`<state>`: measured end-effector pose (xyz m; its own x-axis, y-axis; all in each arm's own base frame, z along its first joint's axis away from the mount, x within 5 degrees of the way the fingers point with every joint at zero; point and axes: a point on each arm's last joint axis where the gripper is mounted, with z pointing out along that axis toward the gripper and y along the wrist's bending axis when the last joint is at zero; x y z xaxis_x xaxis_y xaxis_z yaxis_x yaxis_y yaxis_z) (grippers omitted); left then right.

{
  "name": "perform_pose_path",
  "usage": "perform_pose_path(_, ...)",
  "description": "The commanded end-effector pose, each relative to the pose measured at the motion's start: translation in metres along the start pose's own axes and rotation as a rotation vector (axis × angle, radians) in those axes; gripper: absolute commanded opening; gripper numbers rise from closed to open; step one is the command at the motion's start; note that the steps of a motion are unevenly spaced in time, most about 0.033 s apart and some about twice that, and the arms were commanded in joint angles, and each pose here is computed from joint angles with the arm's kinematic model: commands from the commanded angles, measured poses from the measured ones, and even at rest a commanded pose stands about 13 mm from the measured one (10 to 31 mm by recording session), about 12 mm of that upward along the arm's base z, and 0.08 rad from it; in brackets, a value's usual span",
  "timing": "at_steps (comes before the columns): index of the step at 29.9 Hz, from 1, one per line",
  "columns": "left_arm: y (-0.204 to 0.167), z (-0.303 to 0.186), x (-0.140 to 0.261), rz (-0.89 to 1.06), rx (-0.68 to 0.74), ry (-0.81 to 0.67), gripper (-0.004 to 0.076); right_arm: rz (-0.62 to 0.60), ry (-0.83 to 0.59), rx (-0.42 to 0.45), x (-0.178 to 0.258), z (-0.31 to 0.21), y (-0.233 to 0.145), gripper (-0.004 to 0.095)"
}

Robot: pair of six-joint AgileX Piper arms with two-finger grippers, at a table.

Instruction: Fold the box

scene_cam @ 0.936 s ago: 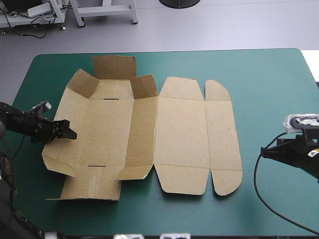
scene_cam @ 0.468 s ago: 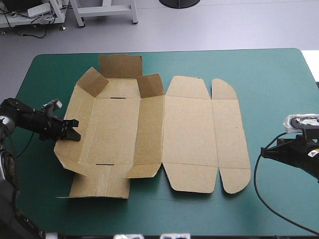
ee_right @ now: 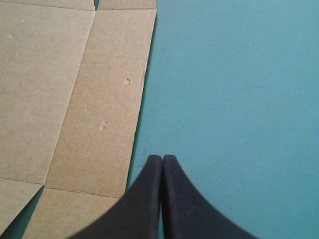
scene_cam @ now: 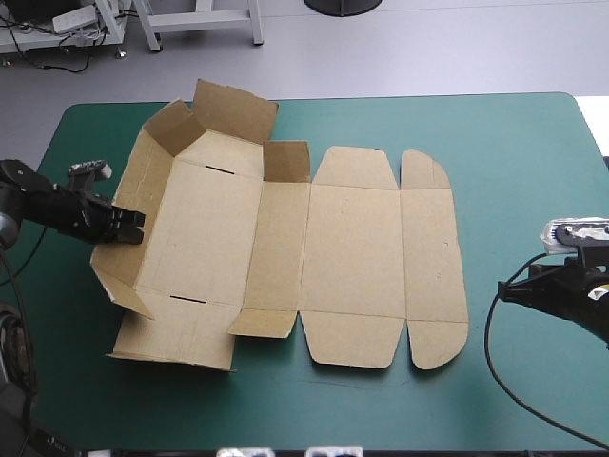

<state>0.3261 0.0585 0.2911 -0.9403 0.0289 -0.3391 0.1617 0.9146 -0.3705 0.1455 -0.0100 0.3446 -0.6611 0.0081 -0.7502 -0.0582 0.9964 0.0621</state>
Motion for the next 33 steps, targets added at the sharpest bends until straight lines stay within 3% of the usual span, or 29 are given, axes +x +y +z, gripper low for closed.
perform_pose_path(1, -0.046, -0.041, -0.014, 0.129, -0.005, -0.131, -0.0006, -0.010, -0.085, 0.009, -0.013, -0.007, 0.001, -0.0024)
perform_pose_path(12, -0.144, -0.075, -0.034, 0.487, -0.203, -0.168, -0.0006, -0.009, -0.071, 0.001, -0.011, -0.007, 0.001, -0.0024)
perform_pose_path(33, -0.277, -0.086, 0.013, 1.099, -0.483, -0.289, -0.0006, -0.013, -0.062, 0.000, -0.010, -0.007, 0.001, -0.0023)
